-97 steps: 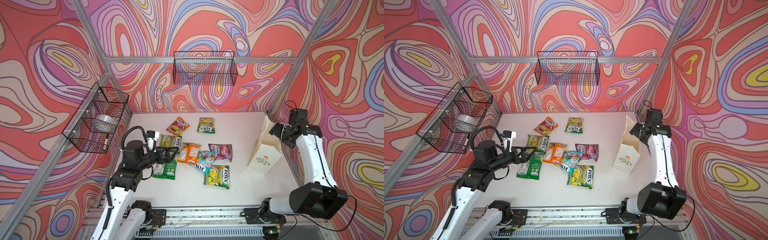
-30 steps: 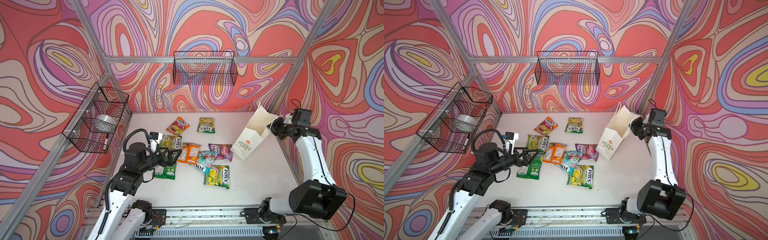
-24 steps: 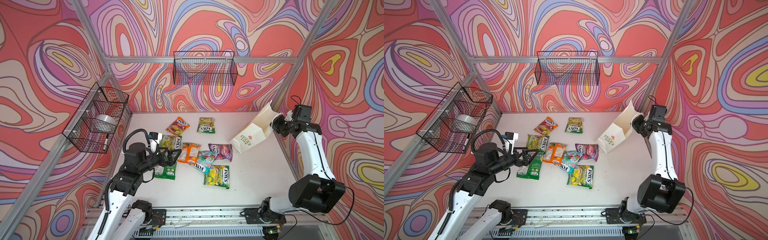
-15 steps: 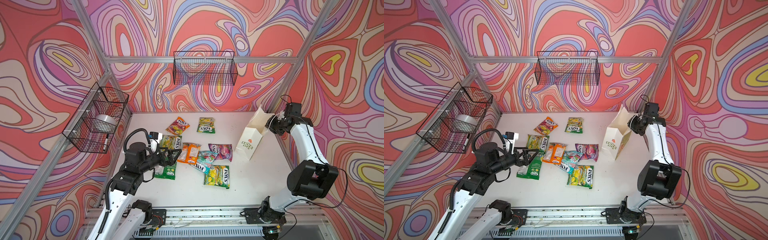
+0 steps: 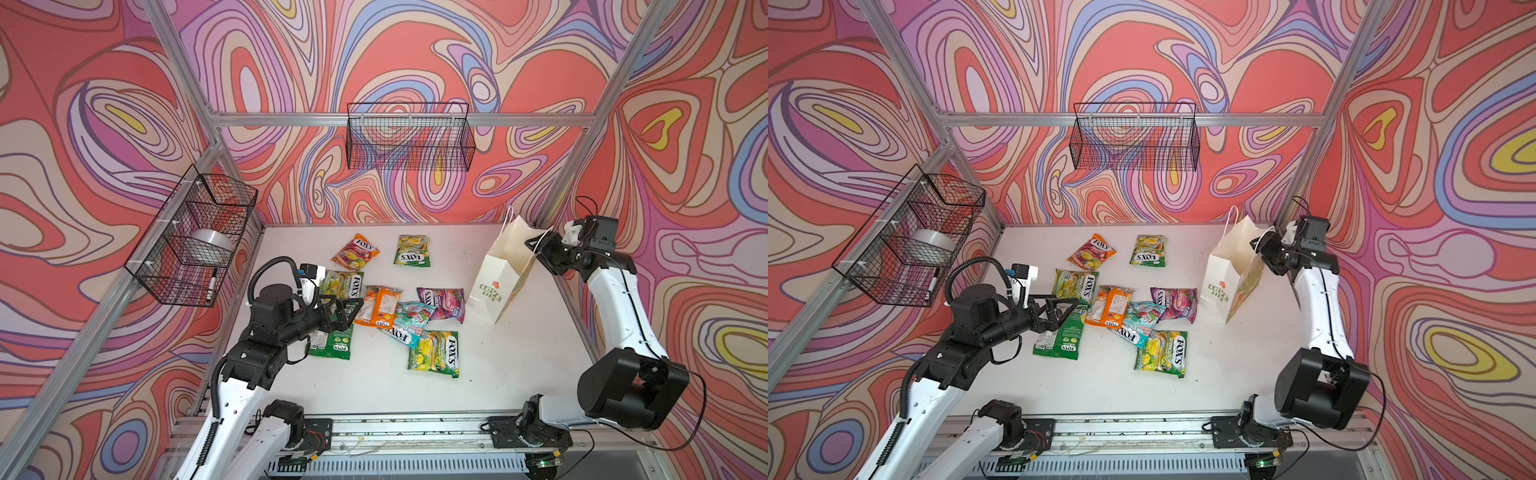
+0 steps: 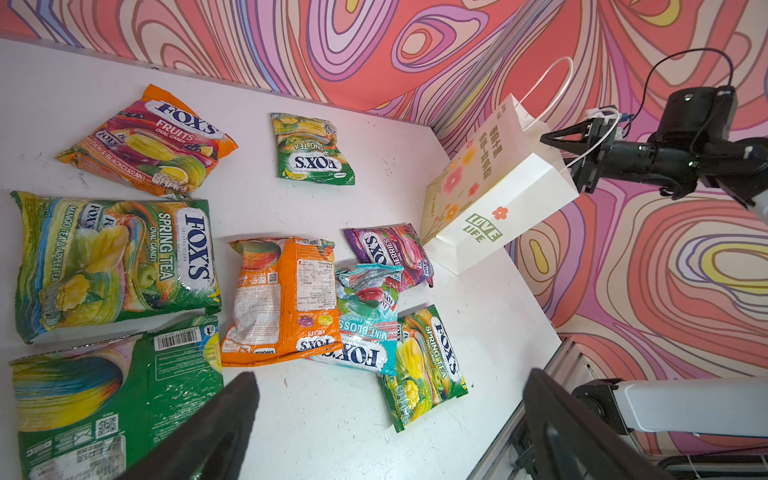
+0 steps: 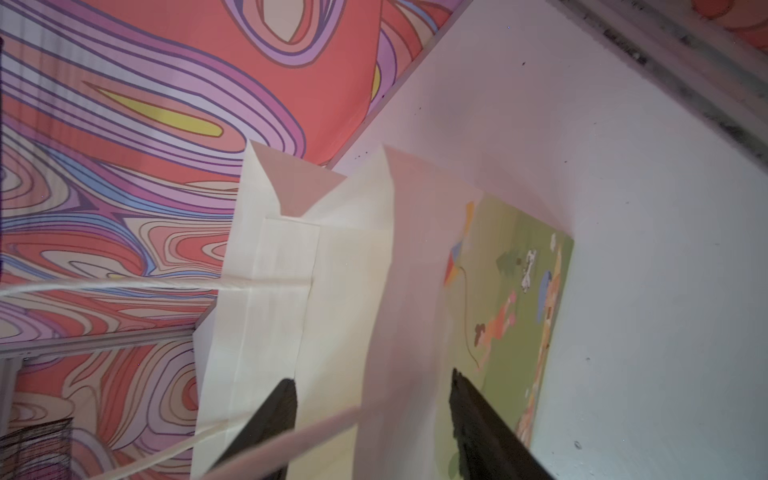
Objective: Place the snacks into the paper bag
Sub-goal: 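Set the paper bag upright with the right gripper and adjust its rim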
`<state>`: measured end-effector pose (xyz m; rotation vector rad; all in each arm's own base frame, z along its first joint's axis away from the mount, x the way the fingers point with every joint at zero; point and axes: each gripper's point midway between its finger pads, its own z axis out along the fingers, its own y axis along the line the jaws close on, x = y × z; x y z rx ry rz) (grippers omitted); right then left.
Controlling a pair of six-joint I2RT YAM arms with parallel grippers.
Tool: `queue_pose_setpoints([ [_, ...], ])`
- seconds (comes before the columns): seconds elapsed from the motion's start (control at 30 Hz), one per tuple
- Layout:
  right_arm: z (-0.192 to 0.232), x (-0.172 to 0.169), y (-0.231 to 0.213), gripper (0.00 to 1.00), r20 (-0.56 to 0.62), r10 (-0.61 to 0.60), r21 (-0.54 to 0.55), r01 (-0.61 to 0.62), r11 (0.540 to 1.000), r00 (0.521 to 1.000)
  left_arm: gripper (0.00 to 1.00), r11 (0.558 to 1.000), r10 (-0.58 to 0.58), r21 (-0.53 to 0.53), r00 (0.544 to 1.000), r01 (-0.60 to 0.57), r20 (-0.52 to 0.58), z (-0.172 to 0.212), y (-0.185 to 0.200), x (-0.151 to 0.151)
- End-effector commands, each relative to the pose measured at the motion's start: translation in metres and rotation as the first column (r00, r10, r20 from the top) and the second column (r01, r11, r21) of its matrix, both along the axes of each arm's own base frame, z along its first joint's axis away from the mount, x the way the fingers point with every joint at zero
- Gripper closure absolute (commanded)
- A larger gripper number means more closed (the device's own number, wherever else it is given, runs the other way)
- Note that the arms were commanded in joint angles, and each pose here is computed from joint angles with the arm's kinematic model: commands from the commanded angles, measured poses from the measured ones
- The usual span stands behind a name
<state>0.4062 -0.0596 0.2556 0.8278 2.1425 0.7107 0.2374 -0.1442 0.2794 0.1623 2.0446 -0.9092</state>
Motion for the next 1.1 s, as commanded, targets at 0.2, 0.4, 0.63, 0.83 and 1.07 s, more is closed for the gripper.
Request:
queue_pose_setpoints([
  [0.2,0.038,-0.011,-0.011,0.42,0.220,-0.029,0.194,-0.014,0.981,0.975,0.00,1.000,-0.022,0.003,1.000,0.022,-0.012,-0.006,-0.004,-0.001],
  [0.4,0.048,-0.042,-0.036,0.41,0.186,-0.186,0.173,0.154,0.973,0.965,0.00,1.000,-0.026,0.001,0.999,0.026,-0.018,-0.007,-0.005,0.000],
  [0.63,0.080,-0.069,-0.017,0.25,0.064,-0.232,-0.218,0.241,0.946,0.971,0.00,0.999,-0.050,-0.022,0.999,0.050,0.003,0.000,-0.008,-0.004],
  [0.83,0.066,-0.069,0.032,0.02,-0.045,-0.207,-0.416,0.170,0.893,0.977,0.00,0.969,-0.191,-0.142,0.976,0.204,0.100,0.030,-0.030,-0.019],
  [1.07,0.039,-0.065,0.024,0.06,-0.129,-0.384,-0.523,0.266,0.810,0.914,0.00,0.958,-0.199,-0.181,0.971,0.222,0.136,0.042,-0.034,-0.015],
])
